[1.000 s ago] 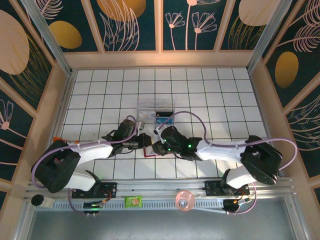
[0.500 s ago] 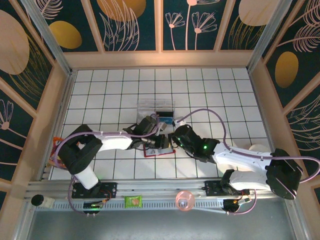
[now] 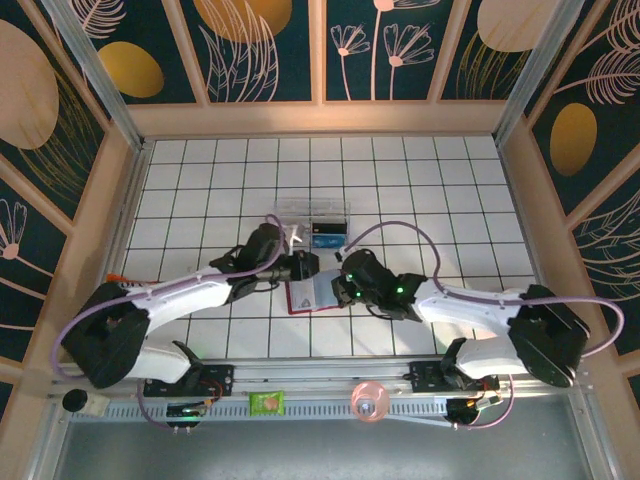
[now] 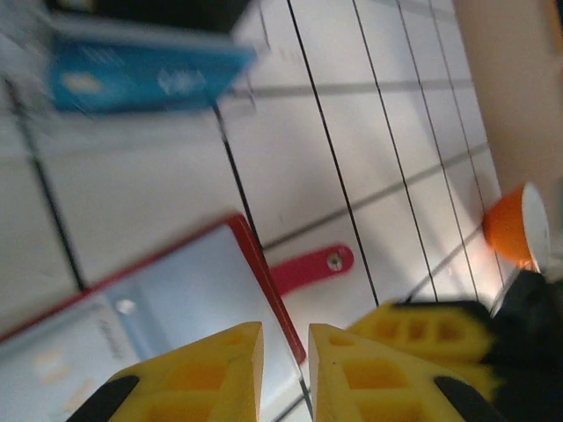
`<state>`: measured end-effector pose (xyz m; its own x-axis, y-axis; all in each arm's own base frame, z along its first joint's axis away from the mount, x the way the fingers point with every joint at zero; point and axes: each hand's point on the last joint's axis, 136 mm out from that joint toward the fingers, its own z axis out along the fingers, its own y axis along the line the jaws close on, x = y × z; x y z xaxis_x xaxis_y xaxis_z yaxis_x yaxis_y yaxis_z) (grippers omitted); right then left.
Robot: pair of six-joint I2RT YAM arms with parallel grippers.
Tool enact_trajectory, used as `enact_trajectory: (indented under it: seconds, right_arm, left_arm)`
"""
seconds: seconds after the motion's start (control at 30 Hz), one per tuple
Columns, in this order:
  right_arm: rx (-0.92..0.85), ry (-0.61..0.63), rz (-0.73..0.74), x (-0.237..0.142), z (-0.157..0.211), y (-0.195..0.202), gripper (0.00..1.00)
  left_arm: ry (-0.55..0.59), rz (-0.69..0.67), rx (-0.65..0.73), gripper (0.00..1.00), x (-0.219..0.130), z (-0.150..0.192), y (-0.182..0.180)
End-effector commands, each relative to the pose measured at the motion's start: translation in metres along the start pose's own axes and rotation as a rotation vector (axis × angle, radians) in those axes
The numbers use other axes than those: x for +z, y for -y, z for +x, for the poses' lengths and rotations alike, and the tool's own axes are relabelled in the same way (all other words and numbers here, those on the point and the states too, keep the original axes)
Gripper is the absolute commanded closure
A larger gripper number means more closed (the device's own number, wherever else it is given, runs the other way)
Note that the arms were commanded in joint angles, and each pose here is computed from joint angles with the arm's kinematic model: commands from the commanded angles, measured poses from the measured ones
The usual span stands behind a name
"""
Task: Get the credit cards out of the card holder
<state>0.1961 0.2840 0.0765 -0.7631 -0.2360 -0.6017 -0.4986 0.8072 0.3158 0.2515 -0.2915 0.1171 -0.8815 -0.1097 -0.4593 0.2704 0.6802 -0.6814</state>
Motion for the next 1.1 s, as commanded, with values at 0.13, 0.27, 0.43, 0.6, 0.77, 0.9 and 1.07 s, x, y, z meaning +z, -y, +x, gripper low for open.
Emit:
enact_trajectory:
  seconds: [0.13, 0.27, 0.43, 0.6, 0.77, 0.9, 1.07]
  right_arm:
    - [-0.034, -0.114, -0.104, 0.027, 0.010, -0.023, 0.92]
    - [0.012, -0.194, 0.032, 0.039, 0.034, 0.006, 0.97]
    - [0.062, -0.222, 0.090, 0.038, 0.047, 0.019, 0.97]
    - [0.040, -0.127, 0.023, 0.024, 0.011, -0.002, 0.93]
    - [0.133, -0.167, -0.233, 0.024, -0.013, -0.034, 0.78]
    - [0.163, -0.218, -0.325, 0.033, -0.017, -0.047, 0.71]
    - [0.191, -0.240, -0.335, 0.044, -0.017, -0.046, 0.64]
  left_arm:
    - [-0.049, -0.154, -0.042, 0.75, 0.000, 0.029, -0.052]
    - [-0.067, -0.199, -0.056, 0.79, 0.000, 0.039, -0.068]
    - [-0.056, -0.217, -0.038, 0.74, -0.006, 0.040, -0.074]
    - [-0.058, -0.234, -0.008, 0.76, -0.008, 0.041, -0.078]
    - [-0.069, -0.248, -0.005, 0.73, -0.008, 0.048, -0.085]
    - [-0.061, -0.251, -0.009, 0.66, -0.010, 0.050, -0.088]
    - [-0.066, -0.231, -0.028, 0.61, -0.009, 0.056, -0.089]
